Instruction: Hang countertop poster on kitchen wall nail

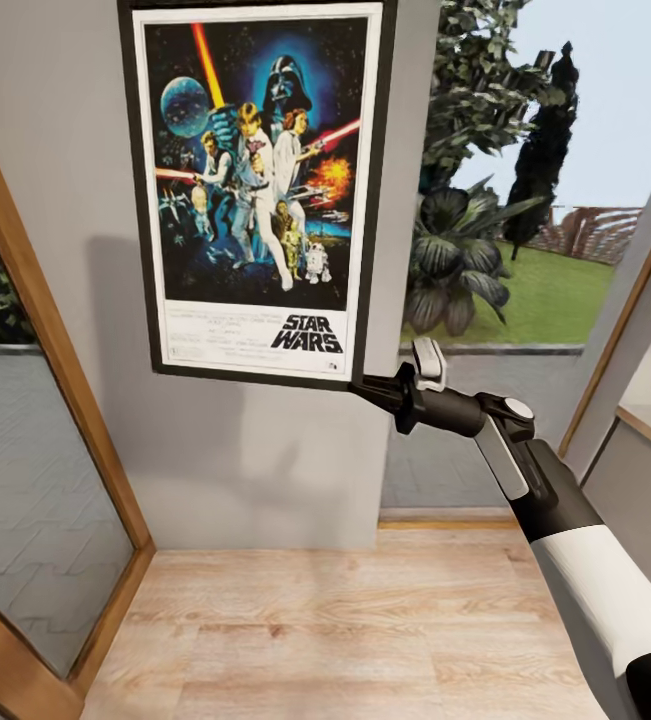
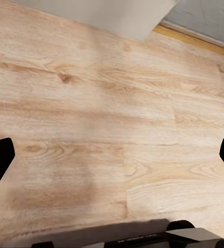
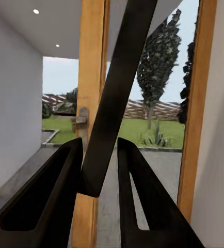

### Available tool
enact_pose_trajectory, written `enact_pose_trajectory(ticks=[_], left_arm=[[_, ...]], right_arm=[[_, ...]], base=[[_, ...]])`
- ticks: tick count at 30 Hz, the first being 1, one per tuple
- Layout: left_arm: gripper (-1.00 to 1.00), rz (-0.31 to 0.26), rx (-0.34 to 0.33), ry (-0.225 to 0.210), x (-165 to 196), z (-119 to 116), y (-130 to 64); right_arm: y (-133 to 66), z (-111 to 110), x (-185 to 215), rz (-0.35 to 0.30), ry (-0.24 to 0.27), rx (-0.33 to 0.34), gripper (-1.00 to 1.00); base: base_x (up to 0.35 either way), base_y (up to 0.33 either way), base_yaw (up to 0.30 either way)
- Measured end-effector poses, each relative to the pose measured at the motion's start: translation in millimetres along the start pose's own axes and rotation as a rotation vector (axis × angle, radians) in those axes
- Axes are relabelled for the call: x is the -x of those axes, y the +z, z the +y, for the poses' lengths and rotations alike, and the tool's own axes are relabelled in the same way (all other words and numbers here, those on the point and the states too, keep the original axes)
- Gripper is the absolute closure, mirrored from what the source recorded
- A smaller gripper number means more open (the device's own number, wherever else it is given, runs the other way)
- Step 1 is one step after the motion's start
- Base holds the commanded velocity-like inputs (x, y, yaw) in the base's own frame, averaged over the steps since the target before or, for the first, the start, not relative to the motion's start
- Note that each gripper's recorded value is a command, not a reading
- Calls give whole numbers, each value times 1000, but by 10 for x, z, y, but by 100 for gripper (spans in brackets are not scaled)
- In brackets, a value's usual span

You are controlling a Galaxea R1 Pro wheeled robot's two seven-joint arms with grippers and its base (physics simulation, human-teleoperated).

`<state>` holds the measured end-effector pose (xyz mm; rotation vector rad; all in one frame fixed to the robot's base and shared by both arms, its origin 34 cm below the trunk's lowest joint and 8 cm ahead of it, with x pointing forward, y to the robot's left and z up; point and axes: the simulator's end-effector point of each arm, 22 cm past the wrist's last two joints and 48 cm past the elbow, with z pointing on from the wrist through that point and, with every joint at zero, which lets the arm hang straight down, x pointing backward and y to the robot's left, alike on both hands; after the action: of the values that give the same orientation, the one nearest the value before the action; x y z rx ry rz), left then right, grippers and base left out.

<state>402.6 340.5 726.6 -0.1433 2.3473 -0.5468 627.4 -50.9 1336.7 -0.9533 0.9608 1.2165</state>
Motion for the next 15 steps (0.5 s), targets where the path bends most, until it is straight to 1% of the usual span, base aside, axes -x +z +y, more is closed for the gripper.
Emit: enact_pose_trajectory(ticks=[5, 11, 15], left_arm=[[-100, 0, 0, 0, 0, -1, 1], [-100, 0, 0, 0, -1, 1, -1], [-100, 0, 0, 0, -1, 2, 1]], right_arm=[[3, -16, -7, 1, 1, -7, 100], [4, -19, -9, 2, 2, -9, 100], [6, -20, -19, 5, 10, -9, 100]], base=[[64, 54, 0], [149, 104, 0], [52, 38, 0]])
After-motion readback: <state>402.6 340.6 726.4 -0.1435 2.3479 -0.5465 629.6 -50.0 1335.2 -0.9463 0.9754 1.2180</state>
